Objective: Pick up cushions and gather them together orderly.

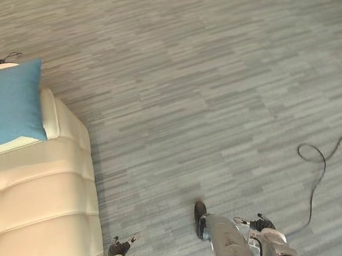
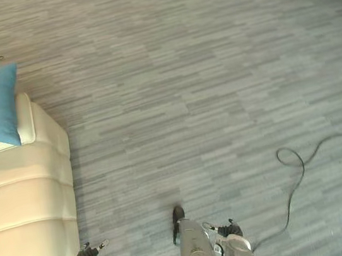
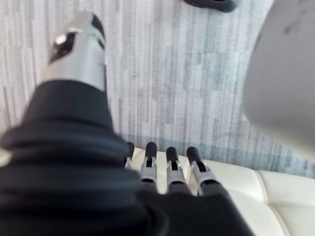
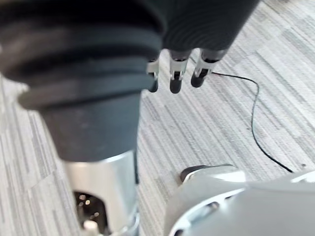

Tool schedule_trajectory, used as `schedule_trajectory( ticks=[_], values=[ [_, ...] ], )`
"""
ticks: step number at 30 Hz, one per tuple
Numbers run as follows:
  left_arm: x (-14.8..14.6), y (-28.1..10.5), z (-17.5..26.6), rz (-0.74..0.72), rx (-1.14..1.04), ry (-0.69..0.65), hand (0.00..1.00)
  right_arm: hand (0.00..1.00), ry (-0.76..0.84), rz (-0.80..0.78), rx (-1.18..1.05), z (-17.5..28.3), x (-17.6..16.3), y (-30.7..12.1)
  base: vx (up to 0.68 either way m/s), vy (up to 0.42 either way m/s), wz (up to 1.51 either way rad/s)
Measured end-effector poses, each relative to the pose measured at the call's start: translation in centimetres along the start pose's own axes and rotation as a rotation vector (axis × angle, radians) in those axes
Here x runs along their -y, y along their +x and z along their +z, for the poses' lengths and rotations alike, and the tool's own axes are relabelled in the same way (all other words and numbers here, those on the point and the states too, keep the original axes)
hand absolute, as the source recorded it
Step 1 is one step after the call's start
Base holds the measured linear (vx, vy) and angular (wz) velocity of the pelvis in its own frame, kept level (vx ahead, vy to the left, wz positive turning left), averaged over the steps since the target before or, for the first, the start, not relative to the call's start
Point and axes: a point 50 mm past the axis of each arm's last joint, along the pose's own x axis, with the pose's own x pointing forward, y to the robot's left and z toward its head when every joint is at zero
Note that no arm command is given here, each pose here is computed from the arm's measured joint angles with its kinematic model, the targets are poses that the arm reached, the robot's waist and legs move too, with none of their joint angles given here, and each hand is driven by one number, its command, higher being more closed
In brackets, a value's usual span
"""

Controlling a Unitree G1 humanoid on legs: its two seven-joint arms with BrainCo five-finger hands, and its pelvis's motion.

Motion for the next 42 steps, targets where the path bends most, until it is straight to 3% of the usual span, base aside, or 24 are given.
schedule_trajectory(
  ticks=[10,15,25,31,39,42],
  values=[
    [0.4,-0.2,1.0,-0.01,0.056,-0.058,0.0,0.0,0.037,0.013,-0.042,-0.3,-1.0,0.1,0.42,0.03,0.2],
    [-0.9,0.2,2.3,0.018,0.092,-0.044,0.0,0.0,0.007,0.07,-0.038,-0.1,-3.1,-0.2,0.4,0.134,0.2],
    [-2.5,0.1,-0.3,0.06,-0.016,-0.062,0.0,0.0,-0.081,0.072,-0.074,-1.7,-2.1,-0.4,0.4,0.089,0.28],
    [-2.0,0.1,-0.7,0.051,-0.037,-0.07,0.0,0.0,-0.067,0.075,-0.065,-1.3,-2.3,-0.3,0.35,-0.193,0.87],
    [-0.7,-0.4,-1.3,0.056,-0.054,-0.215,0.0,0.0,-0.032,0.046,-0.049,-1.3,-1.4,-0.4,0.3,-0.262,0.7],
    [-0.9,-0.3,-1.0,0.057,-0.039,-0.21,0.0,0.0,-0.028,0.043,-0.049,-1.5,-1.3,-0.6,0.2,-0.097,0.63]
  ],
)
